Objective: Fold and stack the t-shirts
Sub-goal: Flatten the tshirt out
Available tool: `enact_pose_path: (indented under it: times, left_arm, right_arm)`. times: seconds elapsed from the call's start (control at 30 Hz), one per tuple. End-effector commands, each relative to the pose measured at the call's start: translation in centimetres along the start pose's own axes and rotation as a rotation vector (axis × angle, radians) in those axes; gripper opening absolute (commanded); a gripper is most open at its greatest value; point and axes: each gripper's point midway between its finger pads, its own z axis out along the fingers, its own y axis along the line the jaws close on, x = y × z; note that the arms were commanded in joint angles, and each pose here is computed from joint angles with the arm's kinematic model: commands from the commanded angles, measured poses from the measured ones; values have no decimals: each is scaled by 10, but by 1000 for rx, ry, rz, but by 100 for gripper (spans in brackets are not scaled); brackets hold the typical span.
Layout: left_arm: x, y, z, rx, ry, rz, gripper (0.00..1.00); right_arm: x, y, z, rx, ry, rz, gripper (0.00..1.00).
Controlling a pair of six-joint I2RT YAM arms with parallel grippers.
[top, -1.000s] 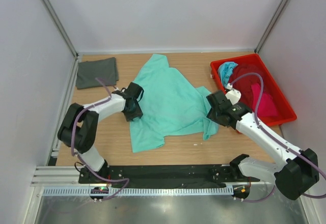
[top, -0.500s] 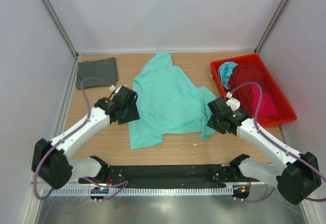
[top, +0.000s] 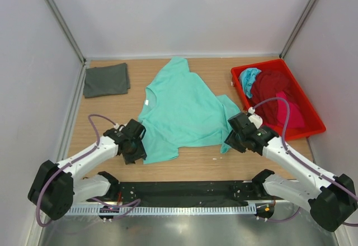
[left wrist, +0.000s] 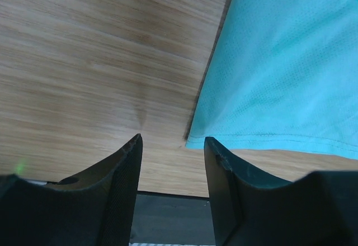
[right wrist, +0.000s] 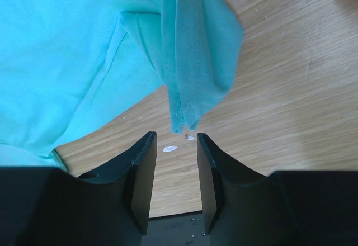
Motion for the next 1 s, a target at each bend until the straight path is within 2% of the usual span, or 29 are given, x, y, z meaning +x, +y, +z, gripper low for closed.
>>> enact_pose_path:
  times: [0.0,0.2,0.4,0.6,0.63,0.7,0.77,0.83,0.87,0.97]
  left_arm:
    - [1,-8,8,34,6,-44,49]
    - [5,-14,15,52,17,-57,47]
    - [8,-14,21,51,23,-54,40]
    - [7,-19,26,61,23,-38,20]
    - [6,-20,26,60,22,-31,11]
    - [1,-22,22,58,4,-21,1]
    - [-8,-23,13,41,-18,5,0]
    - [-21,-7,1,-53,-75,53,0]
    - [-36,-13,-11,-56,-123,62,0]
    - [-53,-14,-32,-66,-192,82,0]
  right_arm:
    - [-4,3,-1,-10,-24,24,41]
    - [5,2,4,-15,5,45,40]
    - [11,7,4,-26,11,67,41]
    - [18,8,10,-17,8,75,42]
    - [17,4,14,11,-6,74,43]
    - [15,-2,22,40,-30,65,44]
    - [13,-11,31,84,-52,43,44]
    - [15,-20,36,126,-57,31,44]
    - [16,-24,39,146,-57,29,43]
    - [18,-36,41,188,-66,23,36]
